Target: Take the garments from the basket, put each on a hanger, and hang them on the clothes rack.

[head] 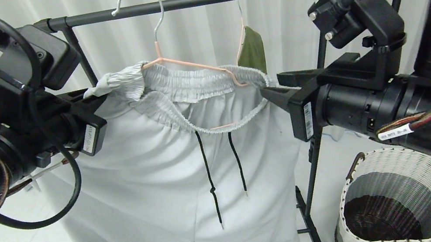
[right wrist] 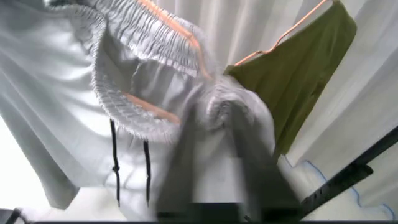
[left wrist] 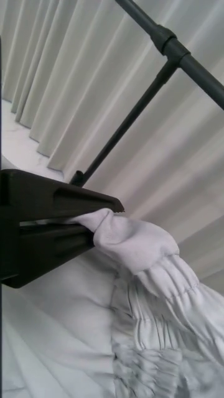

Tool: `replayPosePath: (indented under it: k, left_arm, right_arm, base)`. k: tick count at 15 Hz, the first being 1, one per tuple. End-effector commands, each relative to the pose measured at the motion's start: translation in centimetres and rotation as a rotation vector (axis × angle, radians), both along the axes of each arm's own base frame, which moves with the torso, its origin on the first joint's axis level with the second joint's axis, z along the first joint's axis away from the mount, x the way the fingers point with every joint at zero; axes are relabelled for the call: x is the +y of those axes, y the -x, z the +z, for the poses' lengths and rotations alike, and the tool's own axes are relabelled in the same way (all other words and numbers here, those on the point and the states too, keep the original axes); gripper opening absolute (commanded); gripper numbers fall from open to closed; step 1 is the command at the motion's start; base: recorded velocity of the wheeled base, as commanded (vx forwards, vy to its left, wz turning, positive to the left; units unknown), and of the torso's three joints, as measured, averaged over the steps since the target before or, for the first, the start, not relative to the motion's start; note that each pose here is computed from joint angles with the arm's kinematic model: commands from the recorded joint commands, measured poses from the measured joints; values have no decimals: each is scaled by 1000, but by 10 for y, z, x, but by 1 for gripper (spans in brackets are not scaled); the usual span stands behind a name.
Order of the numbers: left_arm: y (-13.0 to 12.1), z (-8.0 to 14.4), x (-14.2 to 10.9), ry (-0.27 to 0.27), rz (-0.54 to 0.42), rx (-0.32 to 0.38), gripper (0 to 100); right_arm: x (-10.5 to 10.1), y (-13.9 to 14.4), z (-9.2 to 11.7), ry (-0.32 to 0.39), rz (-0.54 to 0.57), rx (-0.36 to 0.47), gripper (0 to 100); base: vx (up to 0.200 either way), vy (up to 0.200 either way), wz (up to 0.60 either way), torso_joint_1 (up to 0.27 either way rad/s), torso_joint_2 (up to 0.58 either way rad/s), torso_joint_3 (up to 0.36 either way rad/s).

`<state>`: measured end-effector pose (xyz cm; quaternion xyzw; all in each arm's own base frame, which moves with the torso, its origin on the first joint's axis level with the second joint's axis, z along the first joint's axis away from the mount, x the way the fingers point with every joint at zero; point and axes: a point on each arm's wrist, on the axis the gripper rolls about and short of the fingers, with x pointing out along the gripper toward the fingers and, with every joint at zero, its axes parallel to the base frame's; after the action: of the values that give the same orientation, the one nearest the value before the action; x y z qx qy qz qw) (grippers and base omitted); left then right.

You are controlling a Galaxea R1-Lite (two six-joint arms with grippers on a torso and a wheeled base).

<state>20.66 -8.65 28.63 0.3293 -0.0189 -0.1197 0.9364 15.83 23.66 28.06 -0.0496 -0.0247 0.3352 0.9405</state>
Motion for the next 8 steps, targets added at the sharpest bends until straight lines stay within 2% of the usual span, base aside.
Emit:
replayPosePath:
  k: [1,3,5,7,8]
  left_arm:
    - [4,0,0,4,-12,-3,0]
    - [5,-1,0,2,-47,1,0]
    - [5,-2,-1,4,-78,5,0]
    - [6,-3,-6,3,-155,10,0]
    - [6,-3,-6,3,-155,10,0]
  right_arm:
    - [-12,1,10,-22,-3,-16,100]
    - [-22,2,17,-16,58,-16,100]
    - [-29,10,24,17,178,6,100]
    - [-29,14,30,54,325,38,100]
    - [-29,14,30,54,325,38,100]
  base:
    - [0,0,0,0,0,0]
    - [0,0,0,0,0,0]
    - [0,0,0,0,0,0]
    - [0,0,0,0,0,0]
    - [0,0,0,0,0,0]
